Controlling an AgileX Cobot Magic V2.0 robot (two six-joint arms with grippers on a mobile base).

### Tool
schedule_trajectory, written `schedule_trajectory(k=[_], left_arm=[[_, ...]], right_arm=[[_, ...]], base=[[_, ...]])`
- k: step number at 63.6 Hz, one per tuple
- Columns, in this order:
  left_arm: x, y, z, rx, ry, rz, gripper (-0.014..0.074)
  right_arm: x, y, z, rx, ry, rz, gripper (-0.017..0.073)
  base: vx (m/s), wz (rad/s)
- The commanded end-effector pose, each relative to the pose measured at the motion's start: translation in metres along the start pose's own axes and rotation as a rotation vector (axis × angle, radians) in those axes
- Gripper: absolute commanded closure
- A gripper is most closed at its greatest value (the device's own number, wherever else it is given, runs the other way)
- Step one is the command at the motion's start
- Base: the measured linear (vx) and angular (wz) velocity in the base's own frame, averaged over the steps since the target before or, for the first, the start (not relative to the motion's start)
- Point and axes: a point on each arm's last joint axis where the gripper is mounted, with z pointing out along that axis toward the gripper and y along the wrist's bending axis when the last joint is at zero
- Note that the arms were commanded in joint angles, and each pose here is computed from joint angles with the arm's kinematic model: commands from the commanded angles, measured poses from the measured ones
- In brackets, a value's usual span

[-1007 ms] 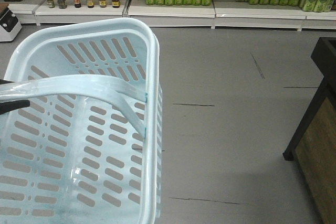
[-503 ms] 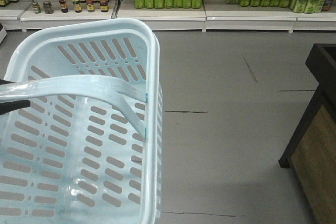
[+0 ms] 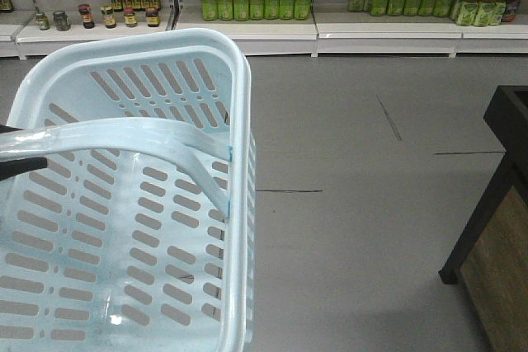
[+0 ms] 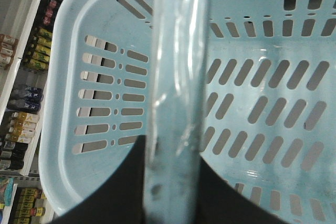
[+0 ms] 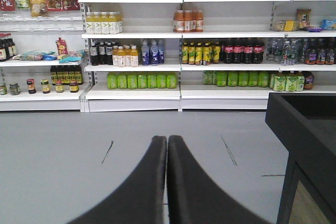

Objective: Pick three apples into basket with both arms
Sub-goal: 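Drive the base across the floor holding the basket in the left gripper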

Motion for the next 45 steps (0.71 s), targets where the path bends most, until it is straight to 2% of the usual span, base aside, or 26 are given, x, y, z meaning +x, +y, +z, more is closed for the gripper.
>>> schedule_trajectory(k=[1, 45], left_arm=[[-0.0095, 0.0095, -0.0108, -0.102, -0.081, -0.021, 0.0600], [-0.0095, 0.0095, -0.0108, -0.102, -0.081, -0.021, 0.0600]], right_arm=[[-0.0018, 0.0004, 0.0005, -0.003, -0.057, -0.012, 0.0568], [-0.0018, 0.0004, 0.0005, -0.003, -0.057, -0.012, 0.0568]], base=[[0.20, -0.02], [0.20, -0.07]])
